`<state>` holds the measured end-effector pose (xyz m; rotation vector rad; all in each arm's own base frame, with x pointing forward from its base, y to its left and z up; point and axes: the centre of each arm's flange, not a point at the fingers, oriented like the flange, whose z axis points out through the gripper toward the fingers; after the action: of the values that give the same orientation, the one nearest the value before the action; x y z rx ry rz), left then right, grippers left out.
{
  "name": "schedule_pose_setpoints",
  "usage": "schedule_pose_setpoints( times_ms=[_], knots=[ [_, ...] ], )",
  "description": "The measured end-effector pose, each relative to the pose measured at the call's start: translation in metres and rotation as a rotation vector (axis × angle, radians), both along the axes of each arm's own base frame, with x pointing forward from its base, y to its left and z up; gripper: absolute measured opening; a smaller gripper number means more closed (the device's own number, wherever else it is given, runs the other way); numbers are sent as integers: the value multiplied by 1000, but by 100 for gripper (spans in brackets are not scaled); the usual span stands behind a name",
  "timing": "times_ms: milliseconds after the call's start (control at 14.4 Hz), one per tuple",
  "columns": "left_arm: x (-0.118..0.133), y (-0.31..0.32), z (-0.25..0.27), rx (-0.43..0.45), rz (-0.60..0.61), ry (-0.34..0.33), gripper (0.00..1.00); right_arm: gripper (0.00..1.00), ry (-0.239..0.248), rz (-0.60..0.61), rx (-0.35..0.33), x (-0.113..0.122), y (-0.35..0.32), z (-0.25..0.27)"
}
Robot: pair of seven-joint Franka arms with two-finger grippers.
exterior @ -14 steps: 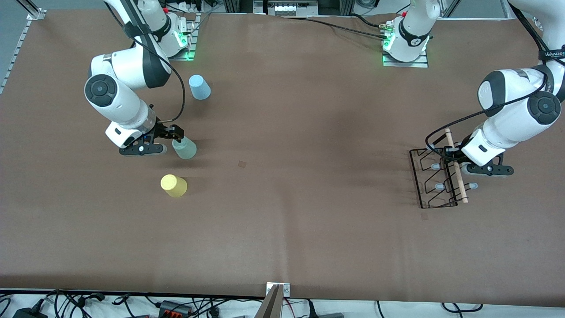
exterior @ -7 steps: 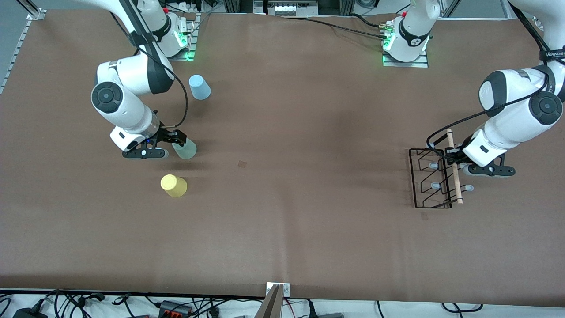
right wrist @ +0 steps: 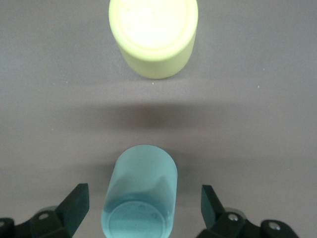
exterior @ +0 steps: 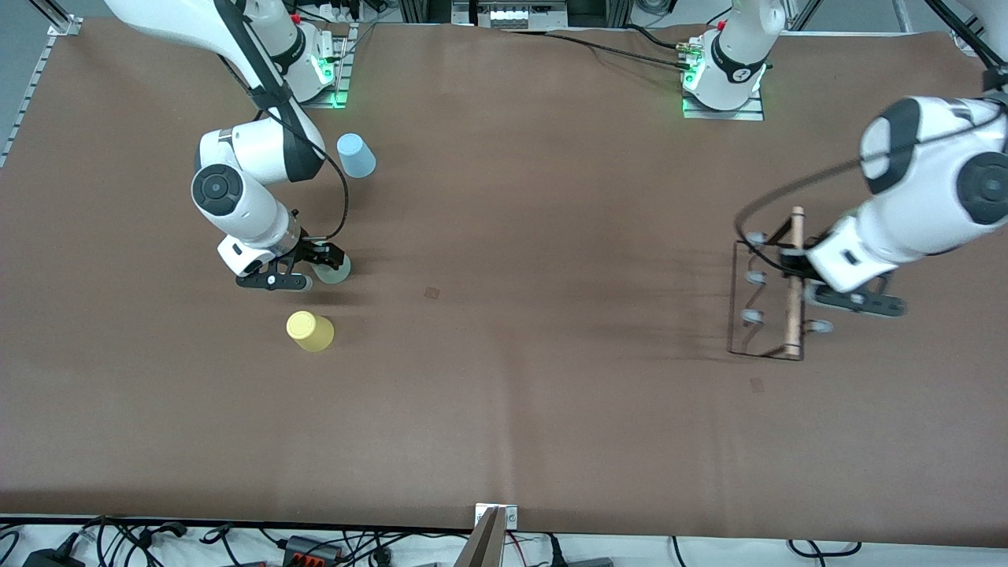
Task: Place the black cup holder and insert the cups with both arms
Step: 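Grasp the rack handle with the left gripper and carry it toward the cups, then set the rack down with the left gripper while the right gripper grasps the teal cup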
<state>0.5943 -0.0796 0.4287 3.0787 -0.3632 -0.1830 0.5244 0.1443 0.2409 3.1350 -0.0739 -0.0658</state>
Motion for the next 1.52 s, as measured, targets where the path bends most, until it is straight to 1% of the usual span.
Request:
schedule_pose_setpoints(
  times_ms=[139,277,416,623,762,900,970,1177,1455,1524],
  knots=[
    [-12,-64,0,-11,-76,17,16,100,-3,-16,5,-8,10,-6],
    [-25,-118,-14,-14,-96,45,16,100,1,-16,7,-17,15,-12],
    [-39,-175,-25,-4,-61,64,16,100,2,-18,6,-19,15,-15],
    [-63,-266,-33,9,37,69,16,100,0,-20,7,-20,14,-15],
    [-76,-312,-40,5,84,68,16,100,-1,-22,7,-19,13,-14],
    [-86,-346,-48,-19,127,45,16,100,-1,-25,7,-19,12,-14],
    [-91,-360,-53,-33,147,35,16,95,-1,-25,7,-18,11,-14],
    [-103,-389,-65,-70,173,10,16,94,-2,-32,6,-17,8,-14],
    [-110,-399,-71,-38,138,-30,16,94,-5,-38,7,-16,5,-14],
    [-113,-403,-72,-33,138,-33,16,90,-8,-38,7,-16,5,-14]
  ],
)
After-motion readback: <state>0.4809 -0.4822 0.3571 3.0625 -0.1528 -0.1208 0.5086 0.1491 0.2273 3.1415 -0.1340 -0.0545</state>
